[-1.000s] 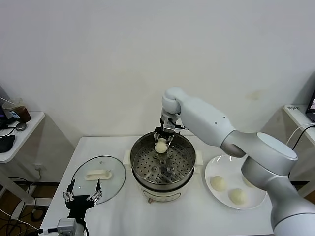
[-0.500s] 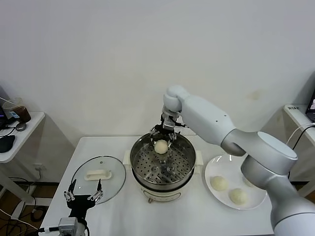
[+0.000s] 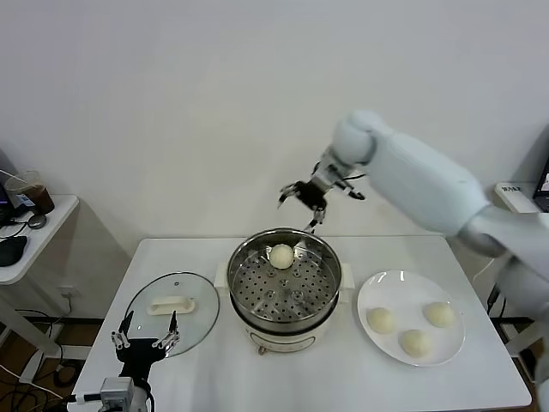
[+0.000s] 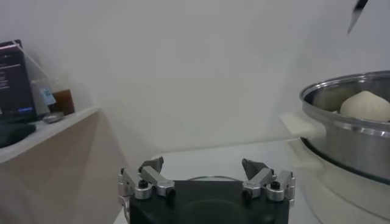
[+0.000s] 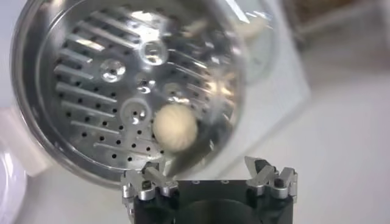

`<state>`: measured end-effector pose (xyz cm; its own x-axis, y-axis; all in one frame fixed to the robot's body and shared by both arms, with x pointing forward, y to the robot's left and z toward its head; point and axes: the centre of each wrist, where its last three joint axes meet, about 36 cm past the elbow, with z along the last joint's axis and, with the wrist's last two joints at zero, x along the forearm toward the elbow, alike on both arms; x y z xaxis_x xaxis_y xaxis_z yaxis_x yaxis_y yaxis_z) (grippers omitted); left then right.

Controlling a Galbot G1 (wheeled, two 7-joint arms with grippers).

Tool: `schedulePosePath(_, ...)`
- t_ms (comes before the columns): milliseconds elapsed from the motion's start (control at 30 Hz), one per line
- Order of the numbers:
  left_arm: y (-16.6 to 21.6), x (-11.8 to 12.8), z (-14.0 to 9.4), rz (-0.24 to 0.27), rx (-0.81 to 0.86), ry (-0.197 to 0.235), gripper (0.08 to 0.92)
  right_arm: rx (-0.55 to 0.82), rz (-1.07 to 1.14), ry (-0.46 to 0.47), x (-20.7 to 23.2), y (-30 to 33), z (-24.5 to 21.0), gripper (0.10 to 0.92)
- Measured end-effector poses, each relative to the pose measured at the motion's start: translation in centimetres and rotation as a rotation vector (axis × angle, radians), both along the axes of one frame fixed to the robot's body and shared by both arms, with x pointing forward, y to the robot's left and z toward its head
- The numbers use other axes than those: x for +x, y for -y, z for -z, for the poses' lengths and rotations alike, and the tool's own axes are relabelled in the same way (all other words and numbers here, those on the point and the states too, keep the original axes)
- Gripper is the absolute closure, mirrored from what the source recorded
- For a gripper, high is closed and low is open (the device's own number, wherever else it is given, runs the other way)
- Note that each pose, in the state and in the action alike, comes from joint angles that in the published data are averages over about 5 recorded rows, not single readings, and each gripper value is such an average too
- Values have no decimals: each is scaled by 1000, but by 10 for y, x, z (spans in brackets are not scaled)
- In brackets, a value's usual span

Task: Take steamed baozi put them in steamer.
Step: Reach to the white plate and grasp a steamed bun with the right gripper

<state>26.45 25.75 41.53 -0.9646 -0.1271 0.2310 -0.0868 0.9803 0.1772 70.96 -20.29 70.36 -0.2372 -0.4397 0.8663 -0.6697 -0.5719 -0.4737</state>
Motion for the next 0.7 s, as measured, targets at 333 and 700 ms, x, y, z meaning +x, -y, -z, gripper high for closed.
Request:
schedulePosePath(333,-3,4,2,5,-7,-8,177,-27,493,-160,-49,112,15,200)
schedulePosePath(700,-3,1,7,-3,-10,-28,177,-124,652,-273,-102,150,93,200)
